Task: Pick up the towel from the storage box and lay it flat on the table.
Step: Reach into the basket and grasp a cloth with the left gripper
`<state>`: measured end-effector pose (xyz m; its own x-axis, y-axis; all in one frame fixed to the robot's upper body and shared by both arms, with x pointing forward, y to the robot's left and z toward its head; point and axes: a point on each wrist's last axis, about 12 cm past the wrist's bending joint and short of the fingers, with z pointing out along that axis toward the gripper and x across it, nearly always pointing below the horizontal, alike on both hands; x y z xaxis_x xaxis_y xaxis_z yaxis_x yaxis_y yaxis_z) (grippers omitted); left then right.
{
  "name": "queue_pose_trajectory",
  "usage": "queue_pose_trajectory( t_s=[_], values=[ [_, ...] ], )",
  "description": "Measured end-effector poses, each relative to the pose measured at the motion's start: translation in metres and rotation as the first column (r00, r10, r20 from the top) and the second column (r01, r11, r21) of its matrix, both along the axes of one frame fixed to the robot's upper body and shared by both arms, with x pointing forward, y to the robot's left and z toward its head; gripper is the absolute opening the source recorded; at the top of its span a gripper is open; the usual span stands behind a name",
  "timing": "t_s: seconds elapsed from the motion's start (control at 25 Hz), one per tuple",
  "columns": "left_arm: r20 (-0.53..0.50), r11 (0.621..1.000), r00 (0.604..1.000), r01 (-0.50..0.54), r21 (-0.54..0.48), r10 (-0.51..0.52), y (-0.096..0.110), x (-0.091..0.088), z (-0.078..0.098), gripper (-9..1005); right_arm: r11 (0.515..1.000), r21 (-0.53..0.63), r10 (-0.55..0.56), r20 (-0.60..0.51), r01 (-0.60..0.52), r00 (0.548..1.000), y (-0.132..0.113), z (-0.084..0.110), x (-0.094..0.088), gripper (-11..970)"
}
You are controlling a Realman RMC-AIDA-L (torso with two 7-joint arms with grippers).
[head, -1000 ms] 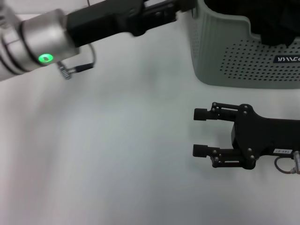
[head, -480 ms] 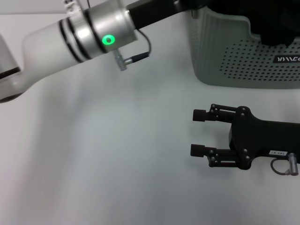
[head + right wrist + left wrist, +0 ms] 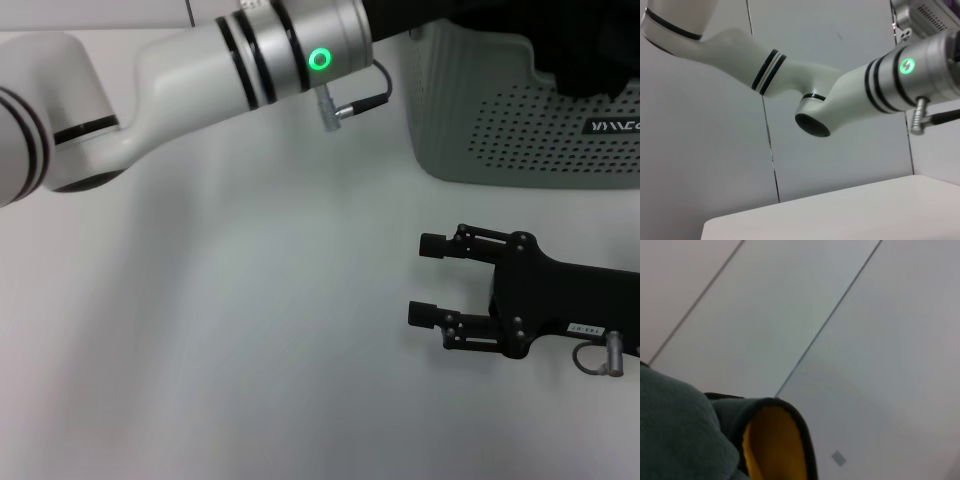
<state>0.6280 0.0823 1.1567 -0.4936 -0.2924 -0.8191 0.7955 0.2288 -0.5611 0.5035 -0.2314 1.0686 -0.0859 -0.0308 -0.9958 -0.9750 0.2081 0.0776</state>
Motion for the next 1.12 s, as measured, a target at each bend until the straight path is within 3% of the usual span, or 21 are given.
queue_pose_trajectory(
  t_s=[0.32,1.12],
  values=[
    [0.018,0.996,0.997,-0.081,0.024,0.081,-0.019,0.011,0.006,697,1.000,0.000,-0.005,0.007,0.005,1.000,-0.002,-0.002,-0.002,735],
    [0.099,0.980,0.978,-0.190,0.060,0.183,-0.057,0.016,0.016,678,1.000,-0.007,-0.008,0.019,0.008,1.000,-0.002,-0.002,-0.002,735]
  ],
)
